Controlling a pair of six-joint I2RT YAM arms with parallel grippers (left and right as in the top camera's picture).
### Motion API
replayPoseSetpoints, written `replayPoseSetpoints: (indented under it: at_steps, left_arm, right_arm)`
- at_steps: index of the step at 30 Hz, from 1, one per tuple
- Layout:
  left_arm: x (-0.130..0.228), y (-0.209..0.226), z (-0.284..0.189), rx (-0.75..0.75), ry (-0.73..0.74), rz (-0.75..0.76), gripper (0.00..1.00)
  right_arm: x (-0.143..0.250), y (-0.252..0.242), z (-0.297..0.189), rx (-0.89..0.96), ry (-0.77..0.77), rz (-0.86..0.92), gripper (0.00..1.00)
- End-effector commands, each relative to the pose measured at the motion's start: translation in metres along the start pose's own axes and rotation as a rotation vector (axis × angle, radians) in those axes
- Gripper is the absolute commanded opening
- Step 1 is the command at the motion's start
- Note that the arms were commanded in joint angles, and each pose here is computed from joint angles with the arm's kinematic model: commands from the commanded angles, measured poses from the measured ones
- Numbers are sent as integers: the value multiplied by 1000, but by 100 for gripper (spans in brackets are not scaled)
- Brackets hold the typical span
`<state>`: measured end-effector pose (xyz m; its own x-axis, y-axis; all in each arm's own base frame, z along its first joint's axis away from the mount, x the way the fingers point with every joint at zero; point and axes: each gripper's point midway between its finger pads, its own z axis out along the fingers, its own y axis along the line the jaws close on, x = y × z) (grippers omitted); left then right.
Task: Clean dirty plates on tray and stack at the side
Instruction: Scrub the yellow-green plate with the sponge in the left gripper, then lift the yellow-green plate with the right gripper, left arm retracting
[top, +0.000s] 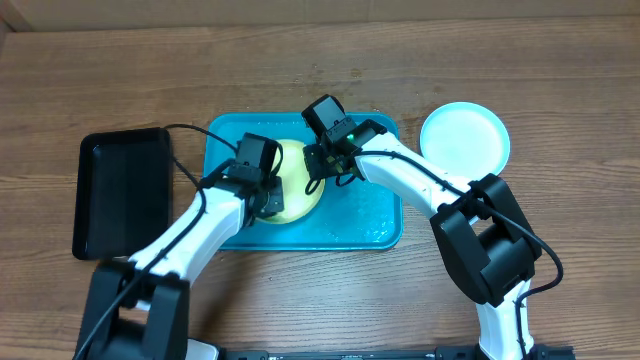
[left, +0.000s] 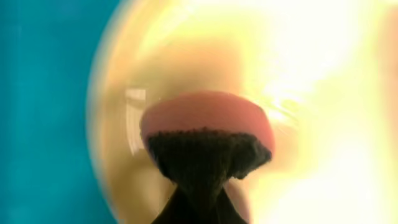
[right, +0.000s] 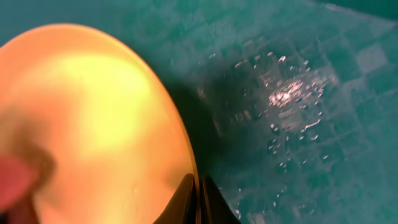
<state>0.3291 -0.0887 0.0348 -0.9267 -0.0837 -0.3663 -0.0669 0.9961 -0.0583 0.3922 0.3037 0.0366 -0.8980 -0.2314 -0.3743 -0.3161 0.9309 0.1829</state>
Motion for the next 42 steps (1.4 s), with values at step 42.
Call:
replayPoseSetpoints:
  at_steps: [42]
  left_arm:
    - [-38, 281, -8, -278, -256, -788, 22]
  right_arm:
    - [-82, 71, -209, 822, -598, -727, 4]
